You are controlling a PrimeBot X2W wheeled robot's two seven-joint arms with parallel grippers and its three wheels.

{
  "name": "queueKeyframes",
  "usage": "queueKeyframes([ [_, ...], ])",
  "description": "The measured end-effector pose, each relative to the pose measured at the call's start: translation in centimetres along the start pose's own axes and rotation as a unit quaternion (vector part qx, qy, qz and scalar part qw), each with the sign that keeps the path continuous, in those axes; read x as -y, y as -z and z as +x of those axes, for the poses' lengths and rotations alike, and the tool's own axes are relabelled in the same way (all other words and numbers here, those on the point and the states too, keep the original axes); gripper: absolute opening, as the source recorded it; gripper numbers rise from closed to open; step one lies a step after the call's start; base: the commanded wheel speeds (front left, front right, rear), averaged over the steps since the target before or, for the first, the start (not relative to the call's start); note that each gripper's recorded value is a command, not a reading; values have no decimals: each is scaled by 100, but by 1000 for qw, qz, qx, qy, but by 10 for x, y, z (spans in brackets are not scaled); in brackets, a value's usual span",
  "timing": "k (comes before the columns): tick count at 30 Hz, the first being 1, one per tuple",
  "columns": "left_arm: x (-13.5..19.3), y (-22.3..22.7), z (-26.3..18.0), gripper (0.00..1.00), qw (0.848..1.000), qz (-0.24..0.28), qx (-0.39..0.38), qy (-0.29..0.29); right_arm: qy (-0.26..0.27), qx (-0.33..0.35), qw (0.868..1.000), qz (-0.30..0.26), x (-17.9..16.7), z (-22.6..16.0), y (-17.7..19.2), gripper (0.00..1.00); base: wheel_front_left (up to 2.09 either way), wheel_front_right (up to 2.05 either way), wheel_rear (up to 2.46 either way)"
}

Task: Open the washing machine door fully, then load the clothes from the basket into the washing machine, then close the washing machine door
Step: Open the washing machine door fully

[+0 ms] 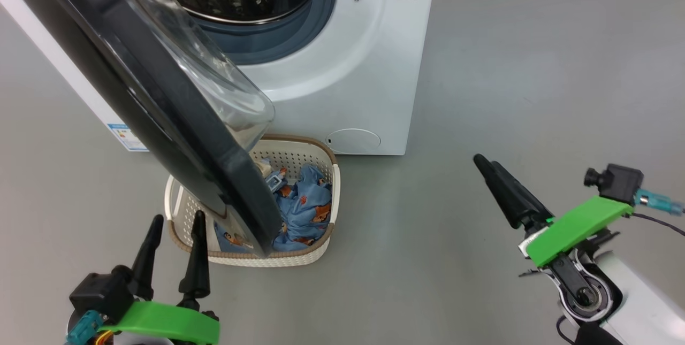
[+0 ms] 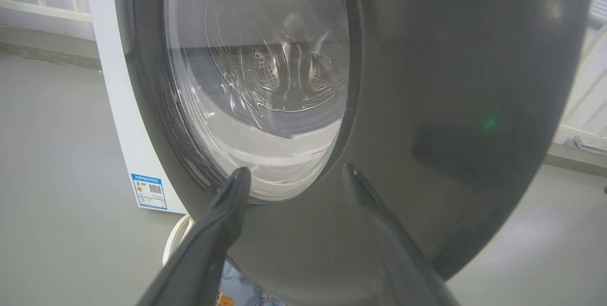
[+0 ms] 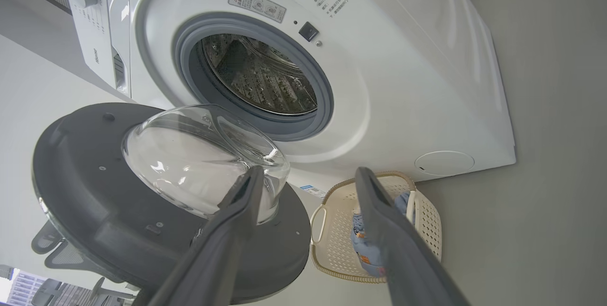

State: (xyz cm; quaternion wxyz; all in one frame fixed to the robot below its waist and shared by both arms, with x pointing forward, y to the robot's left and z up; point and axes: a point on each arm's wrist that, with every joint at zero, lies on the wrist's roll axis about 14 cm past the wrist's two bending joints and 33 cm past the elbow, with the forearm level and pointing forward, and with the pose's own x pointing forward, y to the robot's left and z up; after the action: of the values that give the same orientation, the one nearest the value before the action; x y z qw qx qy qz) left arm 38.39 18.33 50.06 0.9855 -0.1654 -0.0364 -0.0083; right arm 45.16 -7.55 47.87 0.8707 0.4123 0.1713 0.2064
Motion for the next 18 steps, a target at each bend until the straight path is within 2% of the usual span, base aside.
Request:
queueKeyframes([
  [8, 2, 1, -1, 100, 1000, -1, -1, 3, 39, 46, 998, -13, 27, -17, -16, 100, 0, 0, 0],
  [18, 1, 5, -2, 100, 1000, -1, -7, 1, 70, 63, 995, -42, 49, -29, -23, 100, 0, 0, 0],
])
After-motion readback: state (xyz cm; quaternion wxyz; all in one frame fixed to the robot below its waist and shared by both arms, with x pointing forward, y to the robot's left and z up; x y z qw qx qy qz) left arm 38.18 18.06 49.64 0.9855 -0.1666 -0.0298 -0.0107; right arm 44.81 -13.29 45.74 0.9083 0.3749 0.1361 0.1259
